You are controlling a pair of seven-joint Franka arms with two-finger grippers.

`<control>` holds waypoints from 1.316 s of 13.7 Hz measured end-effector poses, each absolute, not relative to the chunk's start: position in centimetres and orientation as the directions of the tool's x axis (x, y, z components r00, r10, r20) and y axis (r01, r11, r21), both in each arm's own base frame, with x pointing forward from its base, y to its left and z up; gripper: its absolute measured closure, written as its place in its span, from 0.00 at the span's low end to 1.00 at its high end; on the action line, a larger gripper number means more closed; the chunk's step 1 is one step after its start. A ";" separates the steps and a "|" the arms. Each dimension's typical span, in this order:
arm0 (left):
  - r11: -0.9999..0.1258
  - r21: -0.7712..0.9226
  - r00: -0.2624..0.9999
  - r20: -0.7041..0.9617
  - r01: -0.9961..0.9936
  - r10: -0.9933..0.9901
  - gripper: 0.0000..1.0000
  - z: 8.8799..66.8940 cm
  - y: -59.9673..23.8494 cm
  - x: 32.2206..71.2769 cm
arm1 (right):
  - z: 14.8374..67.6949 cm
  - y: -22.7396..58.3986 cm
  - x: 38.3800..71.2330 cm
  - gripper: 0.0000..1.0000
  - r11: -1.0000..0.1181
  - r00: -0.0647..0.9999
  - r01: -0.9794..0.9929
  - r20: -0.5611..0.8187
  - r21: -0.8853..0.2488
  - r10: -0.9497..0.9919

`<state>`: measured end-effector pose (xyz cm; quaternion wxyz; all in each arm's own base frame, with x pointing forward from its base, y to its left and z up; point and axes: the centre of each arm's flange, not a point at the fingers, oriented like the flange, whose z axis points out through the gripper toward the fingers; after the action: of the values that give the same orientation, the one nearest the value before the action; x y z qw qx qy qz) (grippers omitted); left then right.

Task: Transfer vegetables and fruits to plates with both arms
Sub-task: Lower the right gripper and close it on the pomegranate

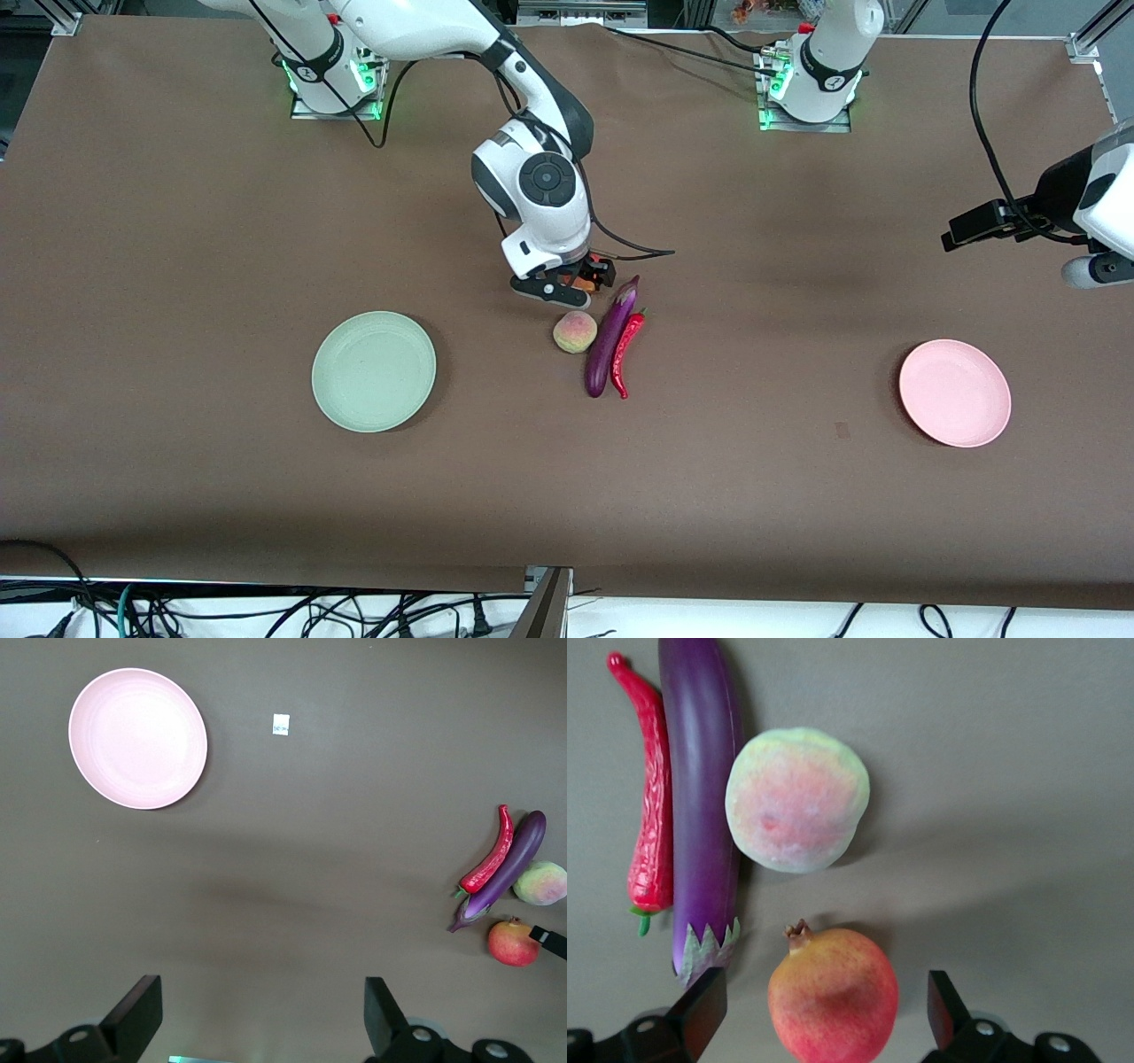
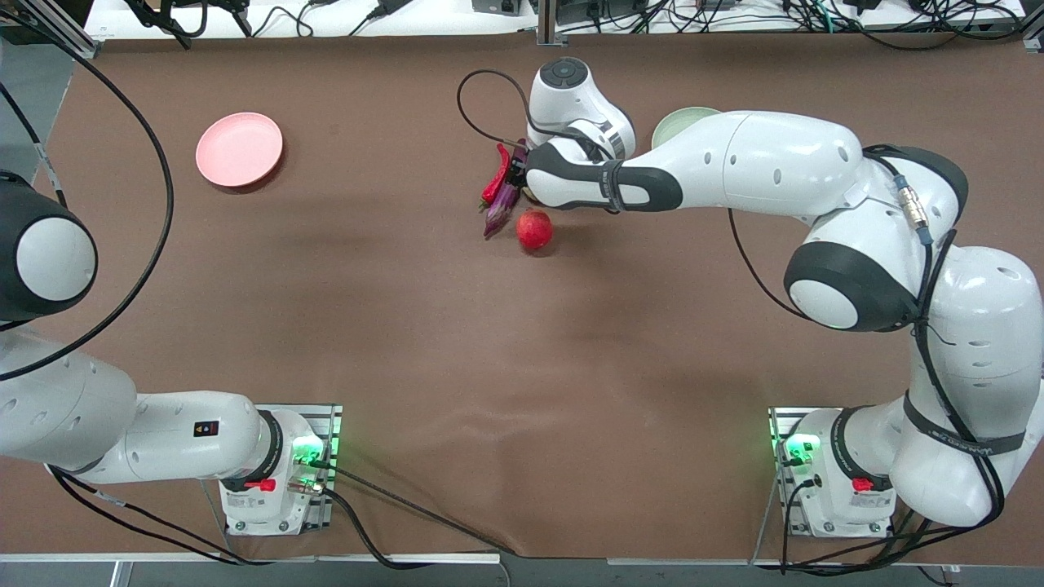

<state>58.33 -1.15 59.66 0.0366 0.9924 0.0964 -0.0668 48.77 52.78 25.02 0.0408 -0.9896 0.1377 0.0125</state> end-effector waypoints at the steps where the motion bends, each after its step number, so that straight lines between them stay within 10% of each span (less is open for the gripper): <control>1: -0.979 0.060 0.972 -0.140 0.196 0.186 0.00 59.7 -1.2 58.3 | 24.6 53.0 48.5 0.00 -0.960 0.963 -0.270 -0.037 -0.075 -0.268; 18: -0.979 0.060 0.973 -0.140 0.196 0.186 0.00 59.7 -1.2 58.3 | 21.0 54.4 46.9 0.00 -0.974 0.976 -0.219 -0.007 -0.063 -0.219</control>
<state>58.33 -1.17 59.66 0.0366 0.9924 0.0963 -0.0668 46.94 54.42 20.97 0.0317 -0.9934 0.1105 -0.0001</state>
